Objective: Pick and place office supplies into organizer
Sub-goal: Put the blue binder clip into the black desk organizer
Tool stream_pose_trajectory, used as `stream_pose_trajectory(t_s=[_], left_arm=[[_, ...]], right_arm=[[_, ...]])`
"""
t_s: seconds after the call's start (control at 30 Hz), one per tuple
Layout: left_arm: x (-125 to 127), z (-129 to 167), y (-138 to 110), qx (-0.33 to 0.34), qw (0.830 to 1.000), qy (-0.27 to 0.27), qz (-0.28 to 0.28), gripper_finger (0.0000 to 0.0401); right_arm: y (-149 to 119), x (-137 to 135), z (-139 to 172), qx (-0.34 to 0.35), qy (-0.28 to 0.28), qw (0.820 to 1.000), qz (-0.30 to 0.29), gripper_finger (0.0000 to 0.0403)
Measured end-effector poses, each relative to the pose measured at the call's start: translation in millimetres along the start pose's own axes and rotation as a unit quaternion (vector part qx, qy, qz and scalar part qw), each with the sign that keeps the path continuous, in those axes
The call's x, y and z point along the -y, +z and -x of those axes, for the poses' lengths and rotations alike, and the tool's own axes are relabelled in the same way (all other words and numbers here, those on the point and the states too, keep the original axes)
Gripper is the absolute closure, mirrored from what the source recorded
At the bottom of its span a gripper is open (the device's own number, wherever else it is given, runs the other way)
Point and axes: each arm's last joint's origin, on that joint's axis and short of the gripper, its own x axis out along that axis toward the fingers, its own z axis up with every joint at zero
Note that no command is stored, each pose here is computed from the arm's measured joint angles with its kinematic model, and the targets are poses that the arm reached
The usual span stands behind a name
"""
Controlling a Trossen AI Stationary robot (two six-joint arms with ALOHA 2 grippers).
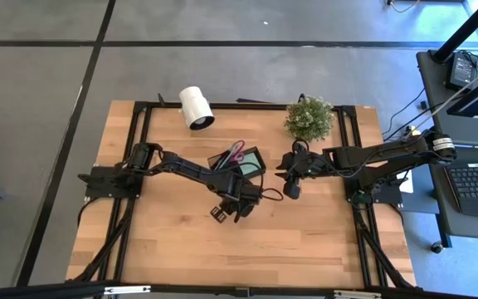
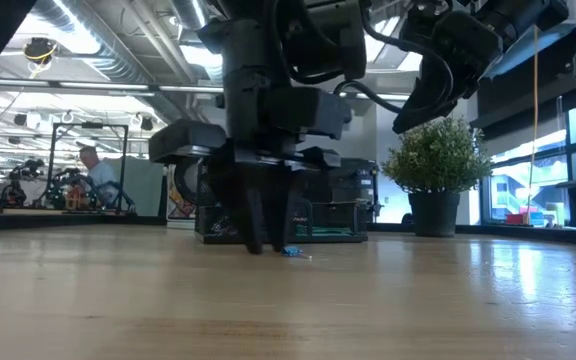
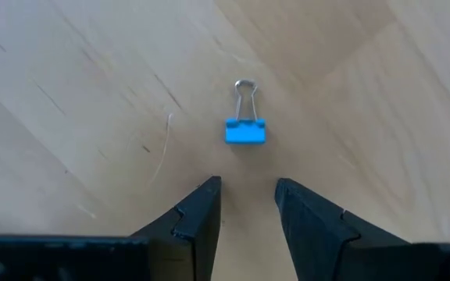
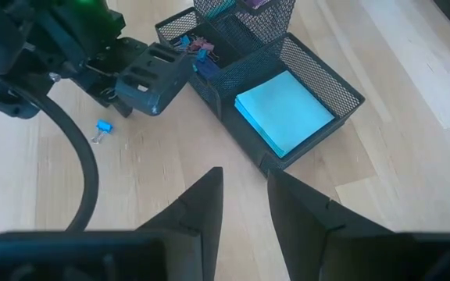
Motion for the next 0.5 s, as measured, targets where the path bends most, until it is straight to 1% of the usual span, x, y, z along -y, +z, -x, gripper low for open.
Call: stream_pose_trajectory(t_s=[0.5], left_arm=[[-3.1,0.2,6.9,0.037,0.999,0.011,0.008,0.0274]], right_arm=[[0.0,0.1,0.1,0.000,0.000,1.000,0.000,0.0296]])
